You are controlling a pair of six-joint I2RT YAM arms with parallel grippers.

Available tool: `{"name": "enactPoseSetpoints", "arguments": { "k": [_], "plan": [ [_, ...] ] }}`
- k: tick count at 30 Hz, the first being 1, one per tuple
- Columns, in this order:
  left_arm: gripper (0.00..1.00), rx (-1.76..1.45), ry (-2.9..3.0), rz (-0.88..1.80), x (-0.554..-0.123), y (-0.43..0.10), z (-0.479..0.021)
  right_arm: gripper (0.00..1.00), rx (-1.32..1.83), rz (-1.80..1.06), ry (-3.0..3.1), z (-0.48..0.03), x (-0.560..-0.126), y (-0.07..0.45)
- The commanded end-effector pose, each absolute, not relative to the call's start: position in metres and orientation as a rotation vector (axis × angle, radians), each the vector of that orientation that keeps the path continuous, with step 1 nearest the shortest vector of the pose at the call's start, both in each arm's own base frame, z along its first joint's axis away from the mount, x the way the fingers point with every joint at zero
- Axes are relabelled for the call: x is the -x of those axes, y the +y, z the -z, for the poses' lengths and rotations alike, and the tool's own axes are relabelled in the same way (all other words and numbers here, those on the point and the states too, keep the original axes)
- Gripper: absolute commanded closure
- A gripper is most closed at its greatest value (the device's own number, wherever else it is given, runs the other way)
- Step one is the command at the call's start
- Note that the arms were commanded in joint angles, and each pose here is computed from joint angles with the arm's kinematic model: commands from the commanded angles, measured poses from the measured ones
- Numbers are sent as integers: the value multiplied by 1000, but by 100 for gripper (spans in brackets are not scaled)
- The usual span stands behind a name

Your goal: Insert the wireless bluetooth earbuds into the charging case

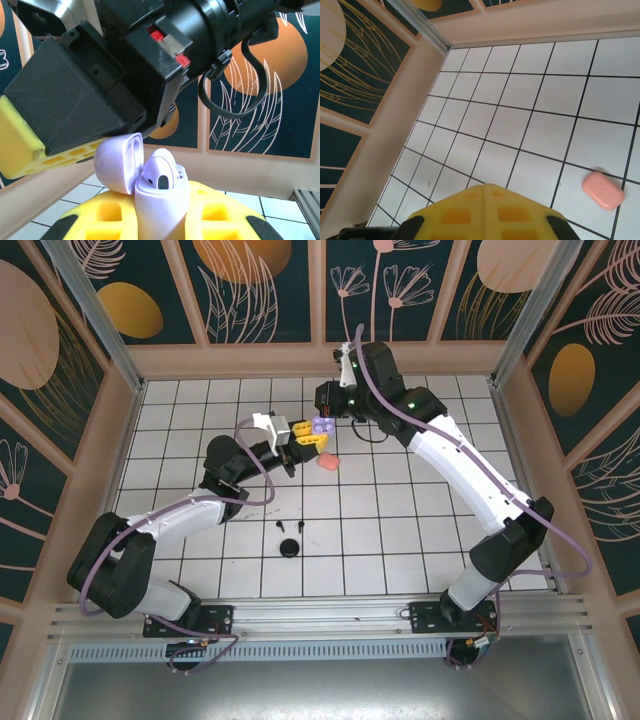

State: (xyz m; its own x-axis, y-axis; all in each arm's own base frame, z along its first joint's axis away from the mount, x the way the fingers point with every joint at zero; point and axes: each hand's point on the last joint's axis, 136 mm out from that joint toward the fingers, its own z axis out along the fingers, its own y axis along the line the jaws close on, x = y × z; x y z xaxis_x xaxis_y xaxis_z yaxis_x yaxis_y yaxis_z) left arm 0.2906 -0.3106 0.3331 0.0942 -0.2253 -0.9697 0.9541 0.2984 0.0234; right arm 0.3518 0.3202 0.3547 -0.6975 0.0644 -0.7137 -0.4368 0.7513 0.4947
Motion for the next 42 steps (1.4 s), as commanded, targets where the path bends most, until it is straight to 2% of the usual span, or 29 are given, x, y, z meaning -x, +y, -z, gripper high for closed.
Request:
{"name": "enactPoseSetpoints", "arguments": {
  "k": [1,6,10,14,16,17,24,28,32,39,42],
  "plan": [
    [100,-832,1049,1016,-293,-309,-355,99,369,-896,2232,-357,-310,321],
    [100,-802,1053,1012,-297,-307,-358,100,352,-905,2274,-344,-283,313],
    [100,-789,1067,1025,-298,-307,-357,100,211,-857,2220,-354,-289,285],
    [100,-759,1152,1039,-307,-310,-341,91,-49,-795,2097,-370,-304,230],
    [100,-730,1246,1051,-315,-312,-322,76,-162,-795,2041,-371,-305,203],
    [100,-717,1290,1063,-319,-314,-312,74,-191,-802,2024,-369,-302,194],
    [100,-501,1693,1195,-346,-331,-228,56,-293,-744,2133,-299,-284,172],
    [100,-381,1951,1247,-355,-349,-170,51,-324,-736,2175,-268,-276,167],
    [94,-340,2139,1280,-359,-374,-119,49,-347,-725,2208,-248,-270,163],
    [85,-236,2287,1320,-376,-400,-67,48,-363,-705,2211,-242,-263,155],
    [75,-210,2336,1301,-381,-406,-54,47,-354,-705,2204,-246,-262,154]
  ]
}}
